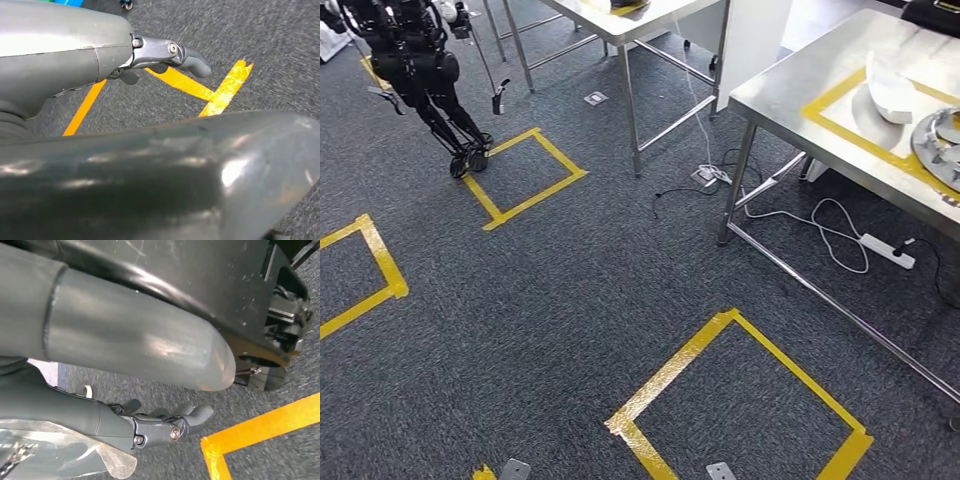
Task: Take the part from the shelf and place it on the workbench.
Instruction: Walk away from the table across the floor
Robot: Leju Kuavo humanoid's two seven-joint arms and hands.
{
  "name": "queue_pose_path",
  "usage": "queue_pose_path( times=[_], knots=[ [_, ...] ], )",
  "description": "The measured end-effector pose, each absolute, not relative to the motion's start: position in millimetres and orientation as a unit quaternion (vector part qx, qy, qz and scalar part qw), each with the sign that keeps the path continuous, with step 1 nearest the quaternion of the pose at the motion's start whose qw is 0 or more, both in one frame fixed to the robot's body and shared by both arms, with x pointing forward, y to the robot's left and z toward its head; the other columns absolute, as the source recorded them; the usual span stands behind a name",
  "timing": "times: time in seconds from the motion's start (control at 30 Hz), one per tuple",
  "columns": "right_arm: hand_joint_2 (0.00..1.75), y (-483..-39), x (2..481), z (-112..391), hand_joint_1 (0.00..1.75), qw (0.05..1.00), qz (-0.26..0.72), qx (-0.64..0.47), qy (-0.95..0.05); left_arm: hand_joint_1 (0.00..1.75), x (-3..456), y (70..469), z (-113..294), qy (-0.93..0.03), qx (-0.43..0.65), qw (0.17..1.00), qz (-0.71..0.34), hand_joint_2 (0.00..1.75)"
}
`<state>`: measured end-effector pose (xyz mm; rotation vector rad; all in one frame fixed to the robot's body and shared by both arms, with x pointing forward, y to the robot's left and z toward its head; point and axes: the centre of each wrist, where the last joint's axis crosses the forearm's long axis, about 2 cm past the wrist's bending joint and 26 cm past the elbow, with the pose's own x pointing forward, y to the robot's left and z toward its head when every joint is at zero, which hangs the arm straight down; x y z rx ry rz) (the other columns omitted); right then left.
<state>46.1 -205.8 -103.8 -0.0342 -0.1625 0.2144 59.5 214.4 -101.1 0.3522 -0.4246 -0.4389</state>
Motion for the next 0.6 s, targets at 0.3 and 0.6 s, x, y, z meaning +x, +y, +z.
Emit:
queue_pose_path(
  times=[0.3, 0.6],
  knots=[
    [0.00, -205.7, 49.3, -103.4, 0.00, 0.990, 0.107, -0.016, -0.087, 0.00, 59.9, 214.4, -101.0, -0.208, 0.173, 0.939, -0.214, 0.00],
    [0.00, -205.9, 45.9, -103.9, 0.00, 0.991, 0.107, -0.014, -0.085, 0.00, 61.4, 213.3, -100.6, -0.209, 0.172, 0.938, -0.215, 0.00]
  ],
)
